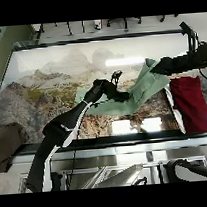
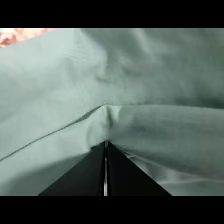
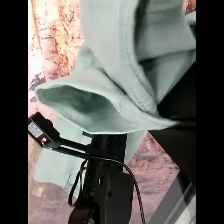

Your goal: Fold the shirts.

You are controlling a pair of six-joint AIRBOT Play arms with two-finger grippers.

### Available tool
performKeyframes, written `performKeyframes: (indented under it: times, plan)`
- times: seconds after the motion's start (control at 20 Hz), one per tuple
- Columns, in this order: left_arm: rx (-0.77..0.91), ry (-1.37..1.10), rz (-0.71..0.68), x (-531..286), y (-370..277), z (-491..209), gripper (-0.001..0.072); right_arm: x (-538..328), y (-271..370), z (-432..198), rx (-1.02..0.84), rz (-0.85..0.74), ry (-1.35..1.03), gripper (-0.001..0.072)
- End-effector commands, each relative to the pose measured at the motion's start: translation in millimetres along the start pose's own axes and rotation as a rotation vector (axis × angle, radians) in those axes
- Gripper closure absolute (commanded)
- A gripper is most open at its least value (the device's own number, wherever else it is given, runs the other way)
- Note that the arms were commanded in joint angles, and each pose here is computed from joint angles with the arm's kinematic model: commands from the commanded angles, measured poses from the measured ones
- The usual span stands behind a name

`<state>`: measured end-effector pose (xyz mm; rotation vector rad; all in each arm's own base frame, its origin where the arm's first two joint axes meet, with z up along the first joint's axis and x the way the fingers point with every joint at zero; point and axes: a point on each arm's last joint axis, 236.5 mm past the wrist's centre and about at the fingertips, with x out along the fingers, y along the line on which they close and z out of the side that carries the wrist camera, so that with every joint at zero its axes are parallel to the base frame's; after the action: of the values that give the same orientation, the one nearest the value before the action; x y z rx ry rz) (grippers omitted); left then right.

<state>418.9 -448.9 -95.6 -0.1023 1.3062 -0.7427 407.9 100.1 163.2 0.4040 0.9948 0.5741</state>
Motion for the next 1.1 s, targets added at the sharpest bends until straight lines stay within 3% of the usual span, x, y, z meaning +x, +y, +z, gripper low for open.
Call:
performKeyframes:
  times: [0.0,0.15,0.3,0.55,0.6,0.65,0.7,0.75,0.8,0.85,1.05]
  plan:
    - [-0.034,-0.011,-0.03,-47.7,-1.4,14.5,0.0694,-1.8,4.8,-0.9,0.012,0.006,0.004,0.0691]
    - [-0.015,-0.06,-0.008,-168.2,30.4,34.4,0.0694,5.7,21.5,-1.9,0.017,0.04,0.011,0.0691]
    - [-0.103,-0.254,0.062,-317.7,80.8,41.8,0.0694,41.9,66.6,8.7,-0.014,0.1,-0.03,0.0691]
    - [-0.22,-0.565,0.213,-492.0,129.0,-5.1,0.0694,213.9,183.4,-10.1,-0.101,0.211,-0.137,0.0686]
    - [-0.226,-0.587,0.239,-505.2,134.6,-17.8,0.0694,252.6,202.1,-20.9,-0.107,0.211,-0.194,0.0582]
    - [-0.245,-0.602,0.256,-512.8,140.1,-28.7,0.0694,287.4,218.7,-35.6,-0.111,0.208,-0.25,0.0377]
    - [-0.253,-0.61,0.272,-515.7,144.5,-39.5,0.0694,312.8,230.9,-53.6,-0.128,0.207,-0.267,0.0364]
    - [-0.257,-0.612,0.281,-514.4,146.7,-48.3,0.0694,332.2,236.9,-72.1,-0.173,0.2,-0.259,0.0294]
    - [-0.266,-0.616,0.285,-510.4,148.5,-56.1,0.0694,340.7,233.9,-82.1,-0.206,0.187,-0.238,0.0071]
    - [-0.268,-0.622,0.289,-505.8,149.4,-61.7,0.0694,338.5,225.4,-82.4,-0.221,0.176,-0.201,0.0032]
    - [-0.28,-0.66,0.299,-495.1,150.2,-78.1,0.0694,271.0,155.0,-36.2,-0.161,0.121,-0.06,0.0043]
